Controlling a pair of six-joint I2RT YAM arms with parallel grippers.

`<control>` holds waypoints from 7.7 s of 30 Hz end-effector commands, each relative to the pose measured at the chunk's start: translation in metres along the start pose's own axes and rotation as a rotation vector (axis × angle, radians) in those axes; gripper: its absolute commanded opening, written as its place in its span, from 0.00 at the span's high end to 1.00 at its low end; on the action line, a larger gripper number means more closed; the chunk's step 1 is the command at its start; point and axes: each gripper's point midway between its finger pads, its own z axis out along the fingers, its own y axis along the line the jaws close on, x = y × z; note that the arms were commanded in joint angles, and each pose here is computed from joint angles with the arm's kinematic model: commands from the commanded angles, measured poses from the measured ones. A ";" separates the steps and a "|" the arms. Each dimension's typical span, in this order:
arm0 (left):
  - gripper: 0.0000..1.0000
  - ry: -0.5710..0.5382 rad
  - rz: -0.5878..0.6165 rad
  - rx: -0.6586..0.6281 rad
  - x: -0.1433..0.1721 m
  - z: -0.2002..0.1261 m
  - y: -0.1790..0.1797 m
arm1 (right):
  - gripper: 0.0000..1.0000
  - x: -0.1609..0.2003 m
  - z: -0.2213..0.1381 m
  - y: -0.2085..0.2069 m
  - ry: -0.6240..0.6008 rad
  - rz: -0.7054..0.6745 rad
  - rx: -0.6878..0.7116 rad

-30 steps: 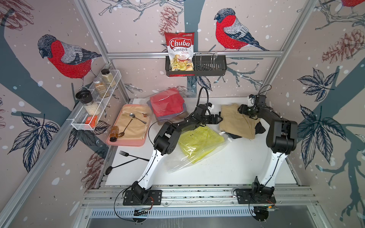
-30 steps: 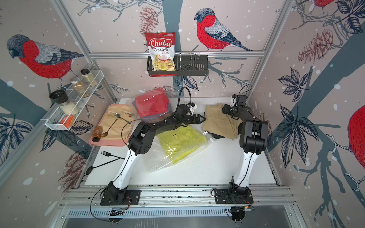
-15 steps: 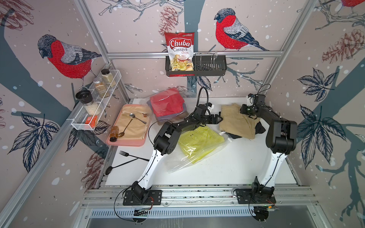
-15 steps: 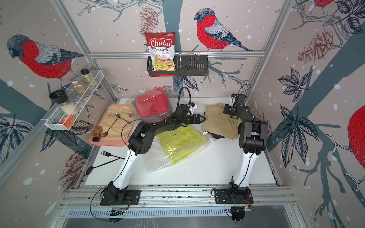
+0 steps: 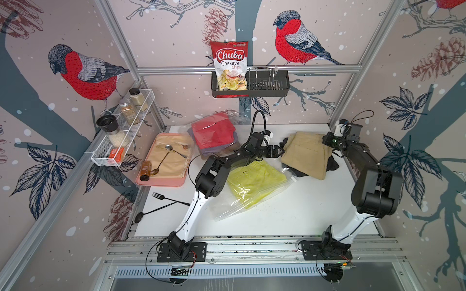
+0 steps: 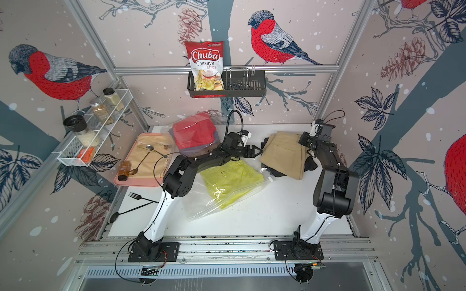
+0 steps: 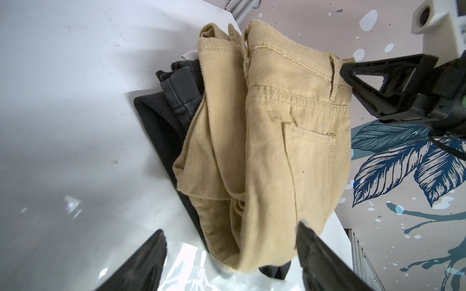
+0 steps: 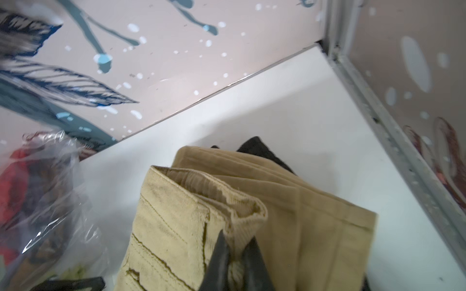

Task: Take the trousers out of the vacuum bag
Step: Adjust the trousers at the center of the board.

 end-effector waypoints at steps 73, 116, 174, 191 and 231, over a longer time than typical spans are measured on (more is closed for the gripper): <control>0.86 0.010 -0.091 0.261 0.003 0.045 -0.042 | 1.00 0.002 0.037 -0.034 -0.035 0.196 -0.254; 0.65 0.107 -0.185 0.320 0.079 0.043 -0.103 | 0.17 -0.044 0.069 -0.033 -0.018 0.097 -0.019; 0.57 0.177 -0.190 0.338 0.105 0.041 -0.124 | 0.79 0.084 -0.006 -0.092 0.011 0.360 0.226; 0.55 0.032 -0.077 0.306 0.028 -0.008 -0.122 | 0.16 0.025 -0.044 -0.017 -0.156 0.154 0.032; 0.51 -0.038 -0.039 0.061 0.014 -0.089 -0.055 | 0.07 0.124 -0.022 0.075 0.137 -0.308 0.328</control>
